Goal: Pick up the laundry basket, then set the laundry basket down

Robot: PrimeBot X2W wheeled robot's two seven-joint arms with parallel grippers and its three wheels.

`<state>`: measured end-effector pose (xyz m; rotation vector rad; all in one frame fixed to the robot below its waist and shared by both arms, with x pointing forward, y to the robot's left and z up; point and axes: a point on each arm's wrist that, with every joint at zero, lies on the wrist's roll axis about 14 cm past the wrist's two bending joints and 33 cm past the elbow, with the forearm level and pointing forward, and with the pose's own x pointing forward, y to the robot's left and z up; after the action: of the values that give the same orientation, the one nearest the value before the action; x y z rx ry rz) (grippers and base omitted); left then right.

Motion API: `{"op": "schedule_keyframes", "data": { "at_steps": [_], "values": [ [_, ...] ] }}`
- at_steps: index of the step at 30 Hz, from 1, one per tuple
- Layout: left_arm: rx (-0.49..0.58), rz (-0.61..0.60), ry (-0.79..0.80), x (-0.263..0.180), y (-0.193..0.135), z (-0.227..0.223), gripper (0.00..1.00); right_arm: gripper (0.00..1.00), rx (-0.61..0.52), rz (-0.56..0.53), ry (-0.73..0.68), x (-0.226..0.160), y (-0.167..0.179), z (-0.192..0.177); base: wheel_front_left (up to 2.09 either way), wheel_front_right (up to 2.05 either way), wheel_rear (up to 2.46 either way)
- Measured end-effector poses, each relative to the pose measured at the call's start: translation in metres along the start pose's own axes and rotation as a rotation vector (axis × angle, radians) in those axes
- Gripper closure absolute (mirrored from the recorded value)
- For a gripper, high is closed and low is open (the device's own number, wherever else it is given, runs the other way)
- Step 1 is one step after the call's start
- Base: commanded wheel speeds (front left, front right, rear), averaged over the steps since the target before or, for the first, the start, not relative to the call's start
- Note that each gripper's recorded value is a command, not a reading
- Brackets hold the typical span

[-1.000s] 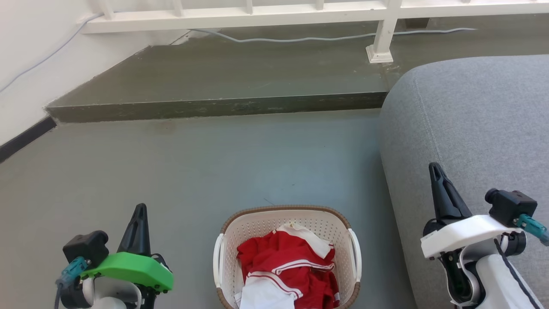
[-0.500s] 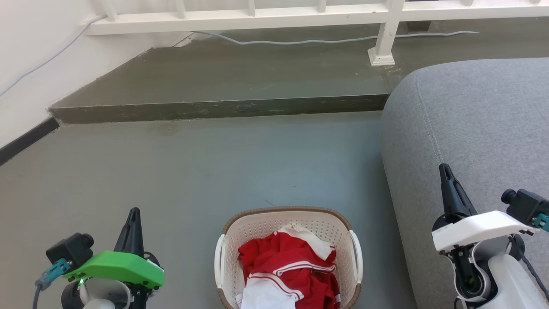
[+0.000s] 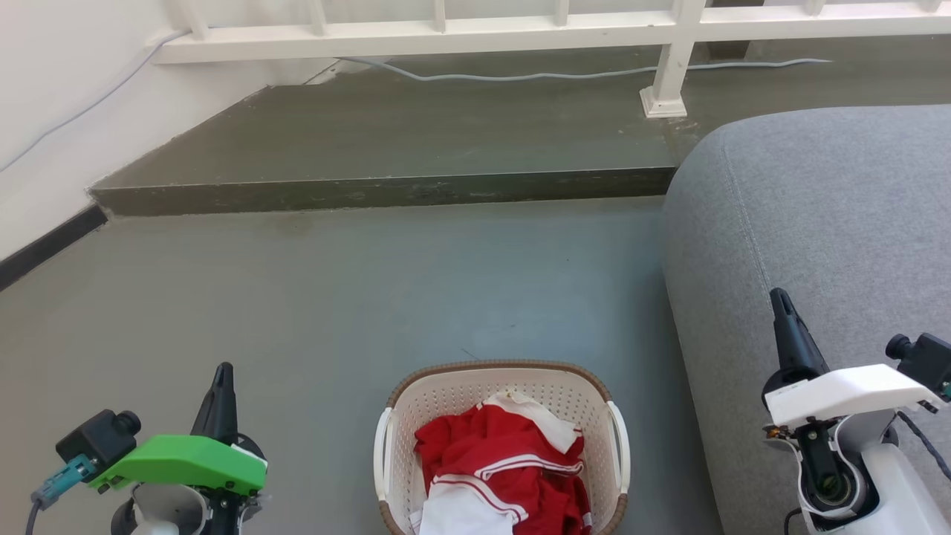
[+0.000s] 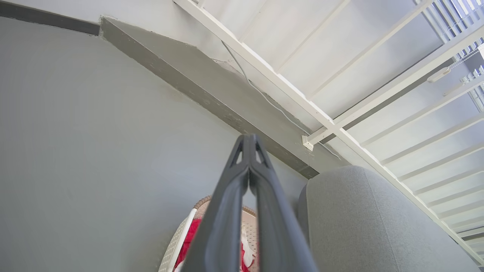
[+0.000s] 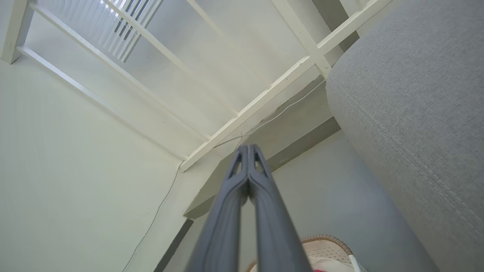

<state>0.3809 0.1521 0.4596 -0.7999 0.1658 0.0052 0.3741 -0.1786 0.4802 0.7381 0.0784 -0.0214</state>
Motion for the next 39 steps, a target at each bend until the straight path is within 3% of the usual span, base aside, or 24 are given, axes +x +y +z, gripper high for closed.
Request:
{"op": "schedule_keyframes", "data": {
  "at_steps": [39],
  "values": [
    [-0.481, 0.007, -0.02, -0.005, 0.011, 0.022, 1.0, 1.0, 0.526, -0.055, 0.006, 0.0, -0.018, 0.006, 0.0, 0.0, 0.0]
  ]
}}
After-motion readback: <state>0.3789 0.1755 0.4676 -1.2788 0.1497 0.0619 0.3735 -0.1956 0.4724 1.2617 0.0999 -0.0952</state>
